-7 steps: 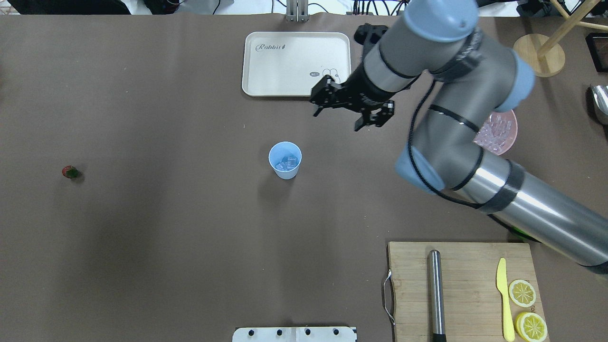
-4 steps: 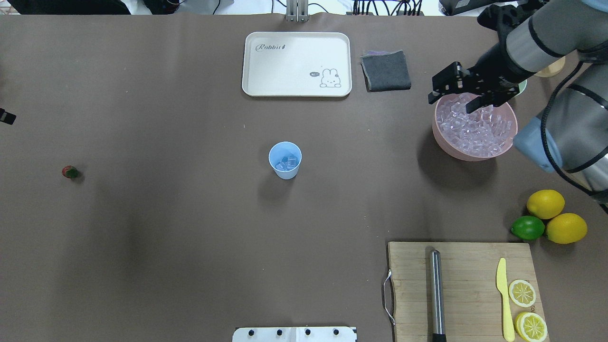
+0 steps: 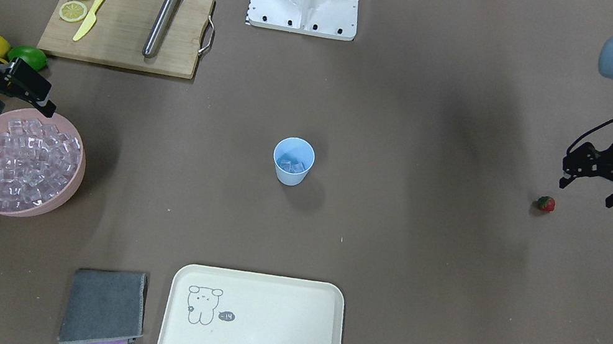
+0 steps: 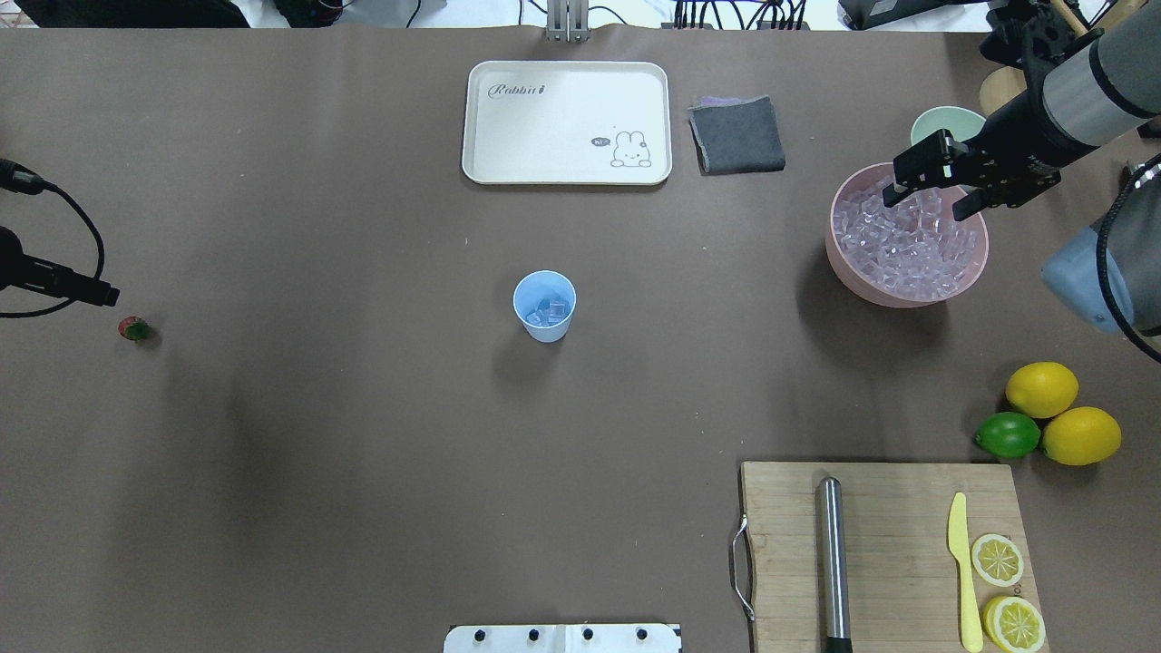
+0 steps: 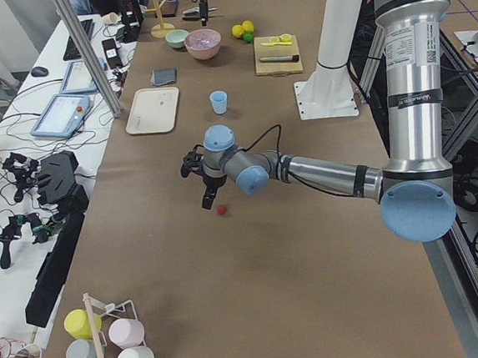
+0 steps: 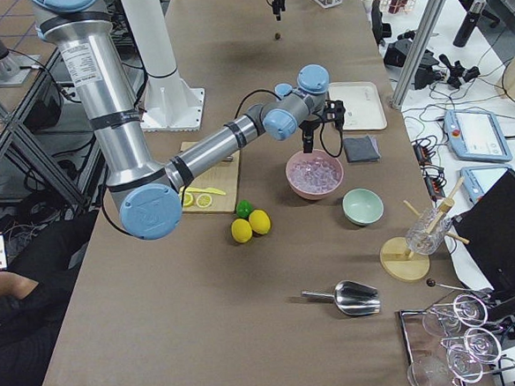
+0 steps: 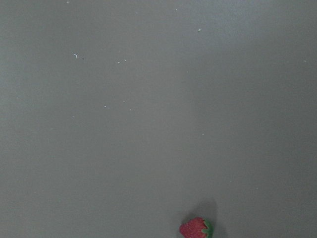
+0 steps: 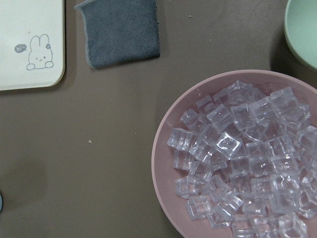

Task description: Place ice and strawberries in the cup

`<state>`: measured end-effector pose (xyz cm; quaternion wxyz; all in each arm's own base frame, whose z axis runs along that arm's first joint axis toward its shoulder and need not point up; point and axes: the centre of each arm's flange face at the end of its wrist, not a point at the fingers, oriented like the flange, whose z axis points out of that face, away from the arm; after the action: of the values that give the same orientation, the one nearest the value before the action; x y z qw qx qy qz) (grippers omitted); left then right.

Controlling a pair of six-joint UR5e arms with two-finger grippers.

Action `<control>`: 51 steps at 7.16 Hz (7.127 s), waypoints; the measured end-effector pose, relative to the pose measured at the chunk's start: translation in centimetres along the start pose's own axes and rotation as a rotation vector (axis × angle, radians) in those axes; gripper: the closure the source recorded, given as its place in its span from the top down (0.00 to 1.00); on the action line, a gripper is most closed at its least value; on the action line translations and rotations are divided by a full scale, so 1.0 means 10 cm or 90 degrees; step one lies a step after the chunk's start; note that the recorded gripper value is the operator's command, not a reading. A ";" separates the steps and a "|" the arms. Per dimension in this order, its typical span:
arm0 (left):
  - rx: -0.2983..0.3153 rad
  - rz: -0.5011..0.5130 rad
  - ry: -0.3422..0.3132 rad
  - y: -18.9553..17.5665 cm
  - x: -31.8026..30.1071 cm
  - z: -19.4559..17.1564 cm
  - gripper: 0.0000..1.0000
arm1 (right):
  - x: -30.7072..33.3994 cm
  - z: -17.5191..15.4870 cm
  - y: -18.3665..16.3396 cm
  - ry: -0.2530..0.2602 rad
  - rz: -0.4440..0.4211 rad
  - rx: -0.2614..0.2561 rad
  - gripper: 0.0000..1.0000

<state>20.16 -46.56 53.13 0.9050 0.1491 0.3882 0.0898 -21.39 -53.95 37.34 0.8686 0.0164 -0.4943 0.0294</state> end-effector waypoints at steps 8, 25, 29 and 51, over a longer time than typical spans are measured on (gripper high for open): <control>-0.029 0.006 0.009 0.16 -0.04 0.77 0.88 | -0.03 0.01 -0.03 0.003 0.000 0.005 0.99; 0.060 -0.161 0.207 -1.41 2.12 -0.70 0.00 | -0.07 -0.01 -0.01 0.003 -0.001 0.011 0.99; 0.066 -0.242 0.266 -1.14 4.09 -0.40 0.00 | -0.06 0.00 -0.02 0.009 0.000 0.016 0.99; 0.116 0.040 -0.087 -0.91 0.01 -1.00 0.98 | 3.27 -0.89 0.12 0.131 -0.042 0.040 0.99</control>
<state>13.36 -53.10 43.48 0.9088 0.2482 0.3275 0.0721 2.83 -51.14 60.96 0.9144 0.0572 -0.4005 0.0178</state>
